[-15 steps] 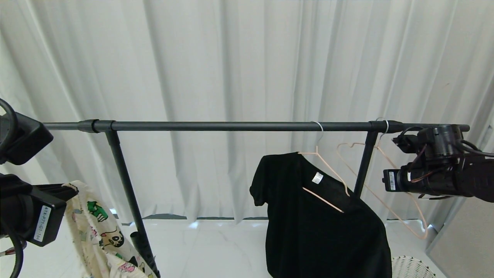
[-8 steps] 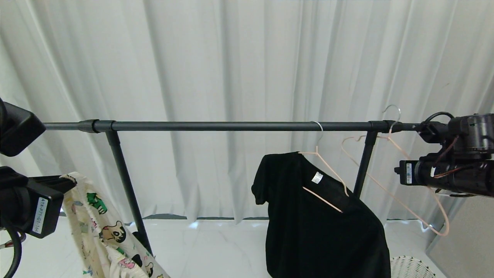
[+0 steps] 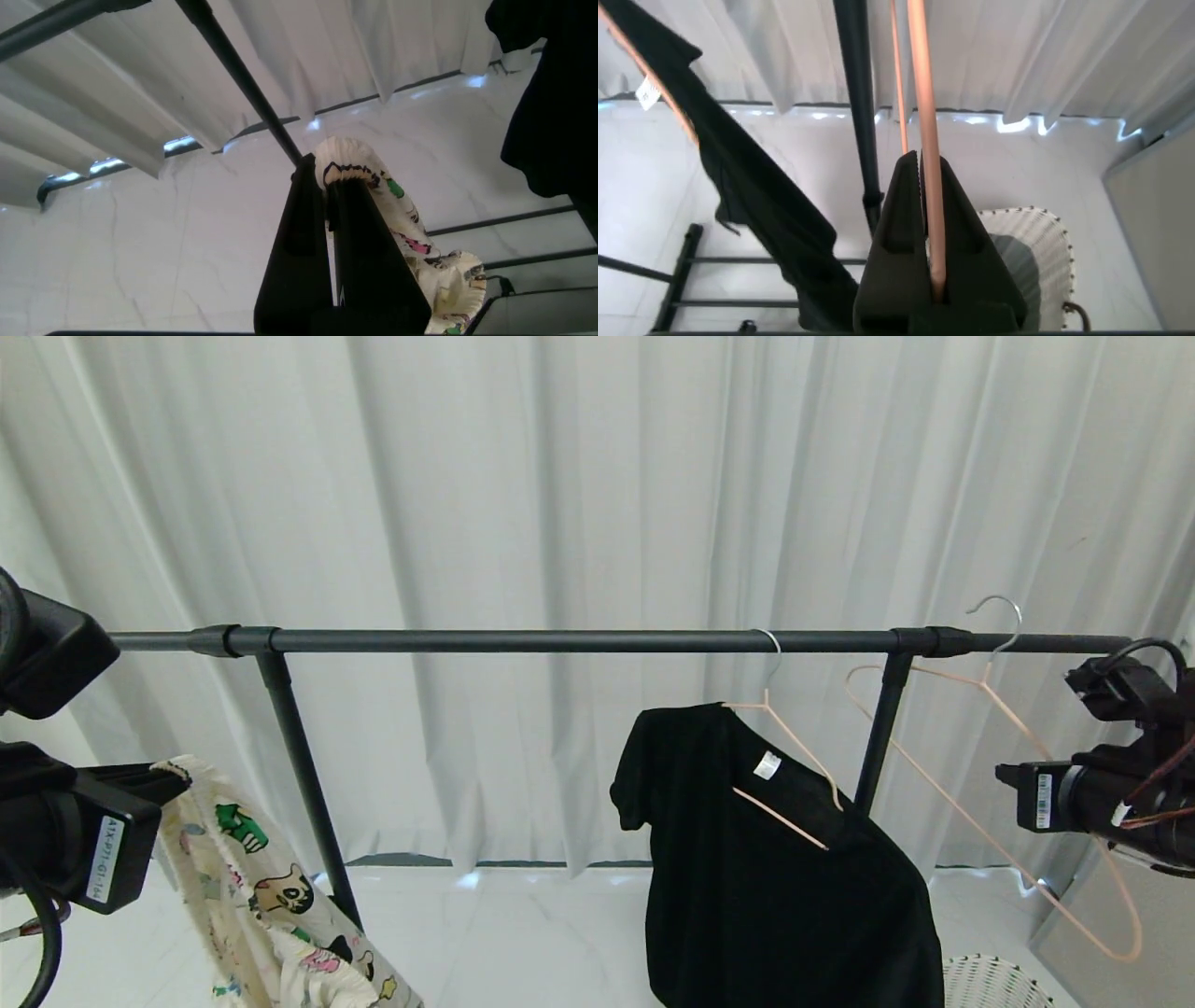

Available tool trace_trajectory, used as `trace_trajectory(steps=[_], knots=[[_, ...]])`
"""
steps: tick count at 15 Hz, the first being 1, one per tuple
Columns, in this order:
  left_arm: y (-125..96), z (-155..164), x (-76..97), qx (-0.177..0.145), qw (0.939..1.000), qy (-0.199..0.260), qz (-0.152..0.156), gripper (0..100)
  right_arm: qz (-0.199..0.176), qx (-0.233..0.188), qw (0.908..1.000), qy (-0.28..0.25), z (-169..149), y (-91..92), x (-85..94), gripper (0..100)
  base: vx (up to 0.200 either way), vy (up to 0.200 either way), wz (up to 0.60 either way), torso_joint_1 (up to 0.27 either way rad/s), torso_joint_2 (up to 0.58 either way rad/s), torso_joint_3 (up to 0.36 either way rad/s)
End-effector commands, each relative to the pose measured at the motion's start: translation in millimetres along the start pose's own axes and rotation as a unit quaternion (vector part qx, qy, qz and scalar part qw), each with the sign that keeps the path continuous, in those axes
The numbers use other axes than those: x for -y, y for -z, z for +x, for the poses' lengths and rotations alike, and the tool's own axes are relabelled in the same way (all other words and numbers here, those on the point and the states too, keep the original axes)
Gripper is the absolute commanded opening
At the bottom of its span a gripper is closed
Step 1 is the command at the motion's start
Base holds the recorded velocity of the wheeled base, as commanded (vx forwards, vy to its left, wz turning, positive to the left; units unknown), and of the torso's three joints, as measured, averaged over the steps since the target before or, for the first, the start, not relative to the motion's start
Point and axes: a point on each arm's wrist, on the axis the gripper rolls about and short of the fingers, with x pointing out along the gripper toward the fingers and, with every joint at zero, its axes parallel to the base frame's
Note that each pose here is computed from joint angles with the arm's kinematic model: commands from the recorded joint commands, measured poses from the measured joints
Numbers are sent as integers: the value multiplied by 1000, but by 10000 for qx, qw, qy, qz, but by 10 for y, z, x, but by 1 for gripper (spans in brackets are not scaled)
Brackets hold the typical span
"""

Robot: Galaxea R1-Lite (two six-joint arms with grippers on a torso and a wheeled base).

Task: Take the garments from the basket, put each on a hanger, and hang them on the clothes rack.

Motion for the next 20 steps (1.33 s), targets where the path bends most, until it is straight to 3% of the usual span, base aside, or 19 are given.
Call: trace_trajectory(steps=[1, 4, 9, 14, 17, 18, 20], knots=[[-2, 18, 4, -34, 10000, -1, 11, 0, -136, 218, 9997, -19, -342, 130, 24, 0, -200, 0, 0, 2, 2, 2], [9, 23, 8, -55, 10000, 5, 18, 0, -333, 271, 9991, -18, -515, 257, 42, 0, -200, 0, 0, 9, 2, 4], [68, 47, 38, -159, 9998, 62, 54, 0, -723, 287, 9969, -72, -608, 295, 32, 0, -200, 0, 0, -4, 0, 6], [82, 66, 87, -188, 9995, 192, 153, 0, -942, 386, 9925, -682, -652, 280, -161, 0, -160, 0, 0, 4, 5, 5], [72, 72, 152, -153, 9987, 393, 269, 0, -1067, 361, 9844, -1353, -675, 301, -316, 0, 0, 0, 0, 0, 0, 0], [29, 135, 219, -207, 9976, 551, 365, 0, -1102, 273, 9719, -2060, -703, 332, -453, 0, 0, 0, 0, 0, 0, 0], [-140, 264, 259, -245, 9972, 601, 367, 0, -1119, 74, 9571, -2672, -729, 391, -628, 0, 0, 0, 0, 0, 0, 0]])
